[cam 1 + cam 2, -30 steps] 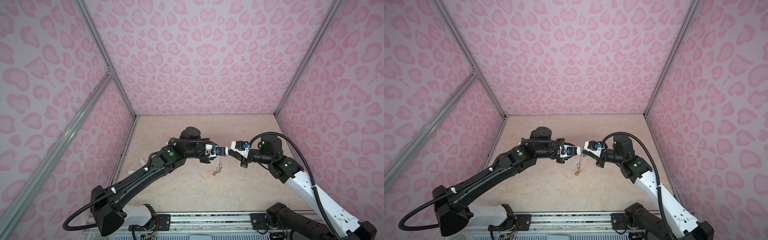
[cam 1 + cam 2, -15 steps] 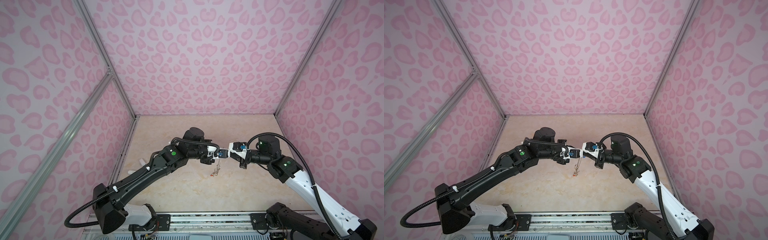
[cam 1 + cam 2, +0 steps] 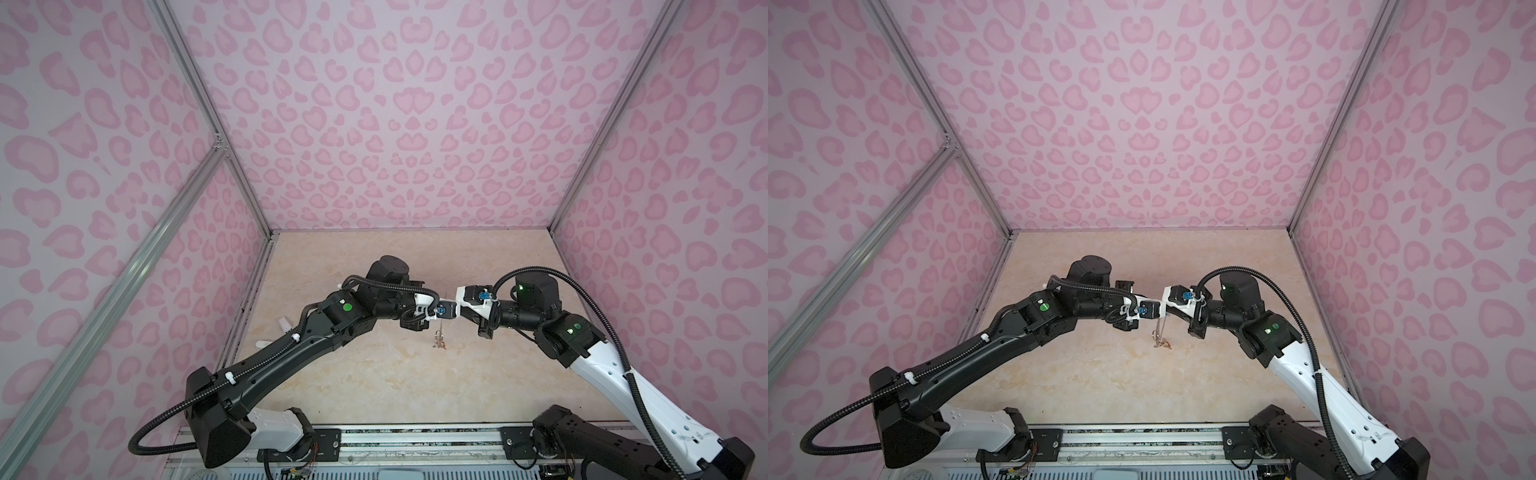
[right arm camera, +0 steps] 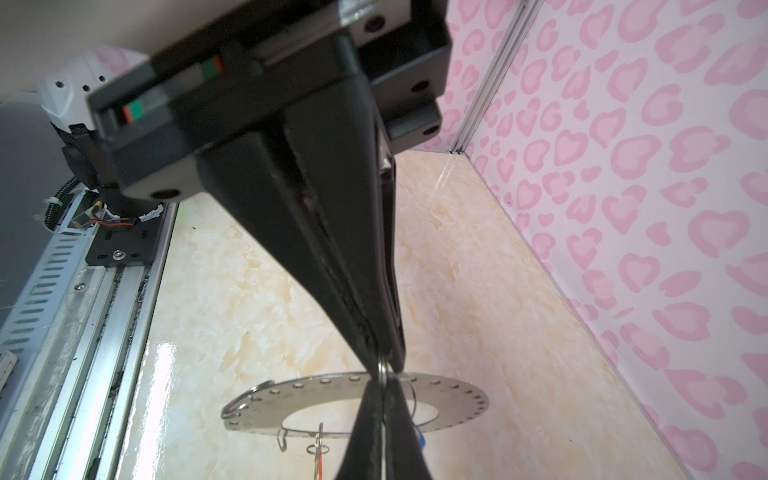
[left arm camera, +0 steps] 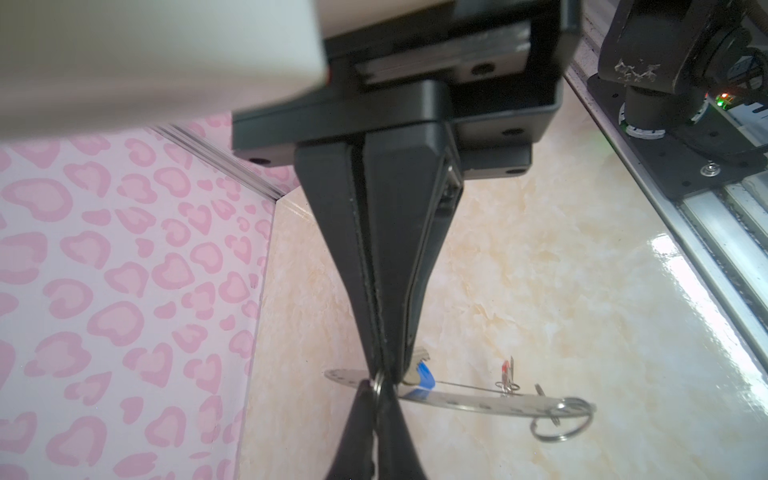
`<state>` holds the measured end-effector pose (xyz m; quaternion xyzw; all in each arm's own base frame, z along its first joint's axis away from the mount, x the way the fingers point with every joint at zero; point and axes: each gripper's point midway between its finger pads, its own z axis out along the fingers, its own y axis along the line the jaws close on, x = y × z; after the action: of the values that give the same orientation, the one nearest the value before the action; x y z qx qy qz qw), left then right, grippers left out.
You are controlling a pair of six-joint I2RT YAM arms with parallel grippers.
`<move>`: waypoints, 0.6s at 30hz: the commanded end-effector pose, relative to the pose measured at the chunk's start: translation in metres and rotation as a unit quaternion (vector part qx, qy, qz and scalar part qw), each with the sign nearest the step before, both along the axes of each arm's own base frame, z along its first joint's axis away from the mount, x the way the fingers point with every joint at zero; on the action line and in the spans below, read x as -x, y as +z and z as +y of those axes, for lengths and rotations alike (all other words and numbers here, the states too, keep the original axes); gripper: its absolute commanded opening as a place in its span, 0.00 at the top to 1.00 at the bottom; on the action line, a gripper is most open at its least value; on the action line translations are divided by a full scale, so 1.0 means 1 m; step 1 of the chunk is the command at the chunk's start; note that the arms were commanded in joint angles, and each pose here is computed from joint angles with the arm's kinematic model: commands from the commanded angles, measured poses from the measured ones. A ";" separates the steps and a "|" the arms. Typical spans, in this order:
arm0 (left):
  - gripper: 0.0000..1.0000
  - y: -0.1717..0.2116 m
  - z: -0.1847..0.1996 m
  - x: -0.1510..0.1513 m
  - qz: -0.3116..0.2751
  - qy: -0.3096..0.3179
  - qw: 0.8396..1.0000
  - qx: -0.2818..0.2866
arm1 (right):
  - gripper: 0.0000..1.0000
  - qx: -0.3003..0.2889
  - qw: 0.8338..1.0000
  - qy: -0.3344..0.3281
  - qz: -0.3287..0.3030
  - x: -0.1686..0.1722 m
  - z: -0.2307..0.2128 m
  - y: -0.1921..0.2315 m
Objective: Put the keys on the keyring
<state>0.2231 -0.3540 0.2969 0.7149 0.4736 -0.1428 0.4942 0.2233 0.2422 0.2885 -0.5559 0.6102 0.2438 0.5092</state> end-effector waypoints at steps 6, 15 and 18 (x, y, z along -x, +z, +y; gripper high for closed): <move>0.97 0.012 0.000 0.004 0.040 -0.003 0.998 0.042 | 0.76 0.003 0.998 -0.040 -0.055 -0.008 -0.011 0.005; 0.97 0.039 0.005 0.006 0.074 -0.020 0.988 0.132 | 0.65 -0.031 0.996 -0.060 -0.052 -0.006 -0.018 0.001; 0.97 0.042 0.005 0.008 0.078 -0.026 0.985 0.149 | 0.63 -0.046 0.996 -0.056 -0.052 -0.006 -0.015 0.005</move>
<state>0.2211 -0.3439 0.3146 0.6476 0.4978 -0.2489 0.5204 0.2281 0.2227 0.2818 -0.5196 0.6146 0.2002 0.5588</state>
